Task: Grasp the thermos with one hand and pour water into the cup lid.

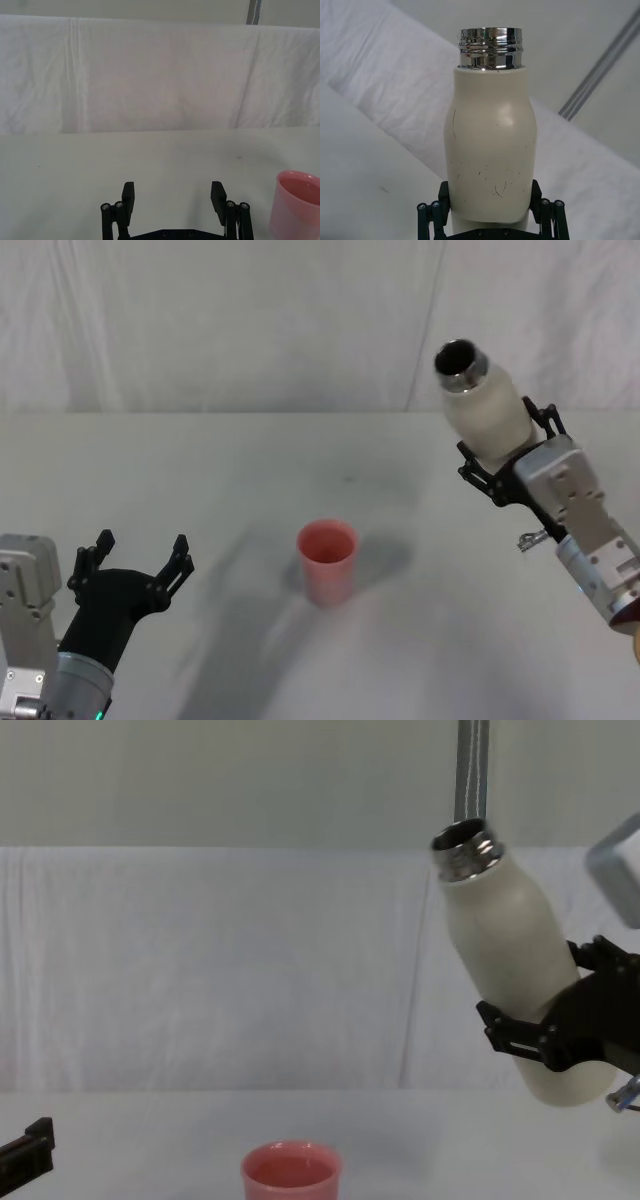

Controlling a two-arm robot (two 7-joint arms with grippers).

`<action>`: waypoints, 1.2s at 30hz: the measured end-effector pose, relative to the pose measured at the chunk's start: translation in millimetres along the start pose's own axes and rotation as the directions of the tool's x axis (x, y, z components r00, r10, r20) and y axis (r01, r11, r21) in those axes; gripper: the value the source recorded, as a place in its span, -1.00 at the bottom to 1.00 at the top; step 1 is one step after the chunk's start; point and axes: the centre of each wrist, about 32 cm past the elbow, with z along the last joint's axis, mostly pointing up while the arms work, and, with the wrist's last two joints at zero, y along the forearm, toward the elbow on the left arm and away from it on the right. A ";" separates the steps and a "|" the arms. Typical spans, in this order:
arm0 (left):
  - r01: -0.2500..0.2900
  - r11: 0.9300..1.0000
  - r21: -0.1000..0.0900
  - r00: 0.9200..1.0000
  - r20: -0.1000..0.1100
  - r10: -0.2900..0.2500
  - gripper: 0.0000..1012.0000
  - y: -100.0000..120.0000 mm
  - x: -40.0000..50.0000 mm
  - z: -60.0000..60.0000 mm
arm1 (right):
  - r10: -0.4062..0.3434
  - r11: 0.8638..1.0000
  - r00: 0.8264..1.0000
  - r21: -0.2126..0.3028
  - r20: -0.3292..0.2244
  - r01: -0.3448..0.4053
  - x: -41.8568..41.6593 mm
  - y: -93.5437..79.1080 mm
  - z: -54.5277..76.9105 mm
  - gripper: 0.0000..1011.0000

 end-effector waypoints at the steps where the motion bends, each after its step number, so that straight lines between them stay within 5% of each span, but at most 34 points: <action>1: 0.000 1.000 0.000 1.000 0.000 0.000 0.98 0.0 0.0 0.0 | -0.005 1.000 0.999 -0.001 -0.037 0.004 0.4 -1.5 -1.4 0.88; 10: 0.000 1.000 0.000 1.000 0.000 0.000 0.98 0.0 0.0 0.0 | -0.034 0.999 0.983 -0.024 -0.182 0.030 2.1 -9.5 -11.9 0.88; 16: 0.000 1.000 0.000 1.000 0.000 0.000 0.98 0.0 0.0 0.0 | -0.061 0.998 0.955 -0.044 -0.292 0.050 1.5 -14.6 -21.6 0.88; 36: 0.000 1.000 0.000 1.000 0.000 0.000 0.98 0.0 0.0 0.0 | -0.122 0.990 0.870 -0.122 -0.477 0.072 -2.5 -26.6 -41.5 0.88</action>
